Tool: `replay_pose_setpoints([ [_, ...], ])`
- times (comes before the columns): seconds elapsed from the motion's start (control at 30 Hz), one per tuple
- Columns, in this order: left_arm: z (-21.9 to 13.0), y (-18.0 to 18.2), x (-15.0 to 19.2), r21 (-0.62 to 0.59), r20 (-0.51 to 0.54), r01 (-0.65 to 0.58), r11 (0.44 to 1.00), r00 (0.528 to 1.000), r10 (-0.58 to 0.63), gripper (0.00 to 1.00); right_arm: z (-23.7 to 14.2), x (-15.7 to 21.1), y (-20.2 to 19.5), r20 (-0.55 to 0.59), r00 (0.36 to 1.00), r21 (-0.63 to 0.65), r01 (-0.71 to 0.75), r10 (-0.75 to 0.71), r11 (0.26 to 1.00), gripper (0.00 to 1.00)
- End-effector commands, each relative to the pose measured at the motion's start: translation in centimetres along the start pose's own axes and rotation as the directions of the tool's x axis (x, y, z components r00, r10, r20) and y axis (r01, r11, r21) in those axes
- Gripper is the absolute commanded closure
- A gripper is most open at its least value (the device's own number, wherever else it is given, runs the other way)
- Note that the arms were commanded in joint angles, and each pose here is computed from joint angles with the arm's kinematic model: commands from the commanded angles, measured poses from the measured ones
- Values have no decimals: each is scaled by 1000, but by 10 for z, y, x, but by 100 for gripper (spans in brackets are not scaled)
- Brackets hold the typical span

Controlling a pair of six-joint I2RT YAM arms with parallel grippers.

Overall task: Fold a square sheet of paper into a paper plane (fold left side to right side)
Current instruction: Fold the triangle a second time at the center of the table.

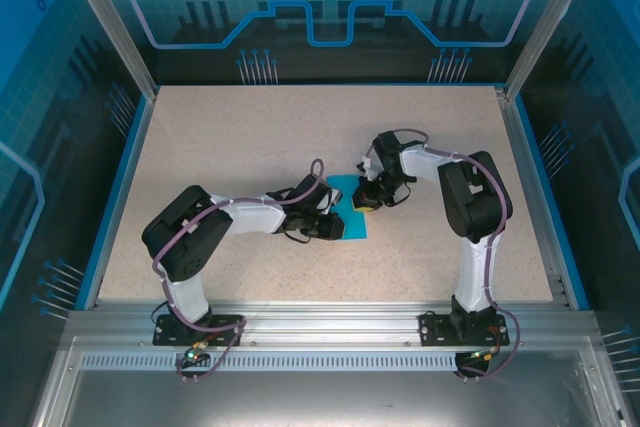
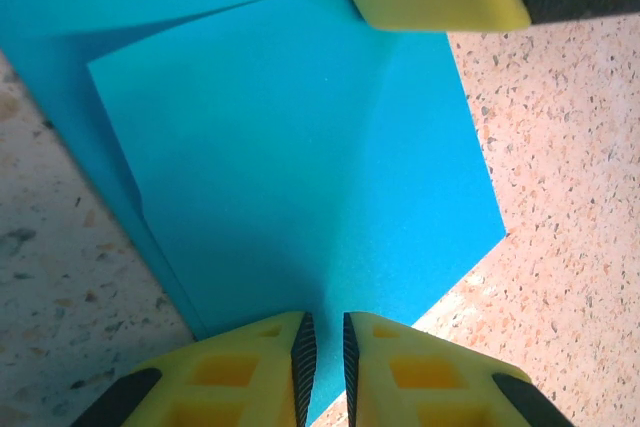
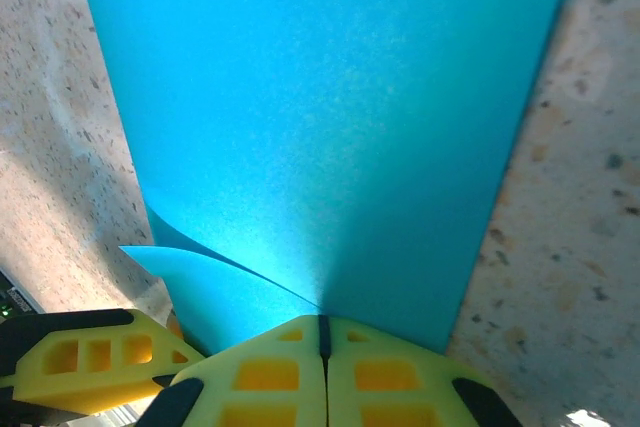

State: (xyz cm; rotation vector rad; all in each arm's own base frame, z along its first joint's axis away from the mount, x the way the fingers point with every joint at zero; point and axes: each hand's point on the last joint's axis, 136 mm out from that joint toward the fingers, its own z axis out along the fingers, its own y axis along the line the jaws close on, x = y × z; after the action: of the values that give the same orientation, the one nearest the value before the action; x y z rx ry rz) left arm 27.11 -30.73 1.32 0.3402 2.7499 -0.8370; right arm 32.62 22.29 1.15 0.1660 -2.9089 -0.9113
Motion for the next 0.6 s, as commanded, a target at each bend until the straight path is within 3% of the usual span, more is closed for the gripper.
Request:
replay_pose_setpoints([
  [0.0,9,46,53,-167,-152,41,985,986,-67,79,0,-6,-29,2,1000,89,-18,18,996,94],
  [0.17,2,31,41,-125,-127,39,991,990,-55,77,0,-5,-32,-1,1000,97,-20,20,995,94],
  [0.43,-27,-41,-22,64,-20,-51,997,998,52,75,5,-1,-26,-11,1000,67,-24,25,997,95],
  [0.57,-22,-48,-34,70,-26,-81,994,996,83,75,6,0,-24,-12,1000,62,-20,21,998,94],
])
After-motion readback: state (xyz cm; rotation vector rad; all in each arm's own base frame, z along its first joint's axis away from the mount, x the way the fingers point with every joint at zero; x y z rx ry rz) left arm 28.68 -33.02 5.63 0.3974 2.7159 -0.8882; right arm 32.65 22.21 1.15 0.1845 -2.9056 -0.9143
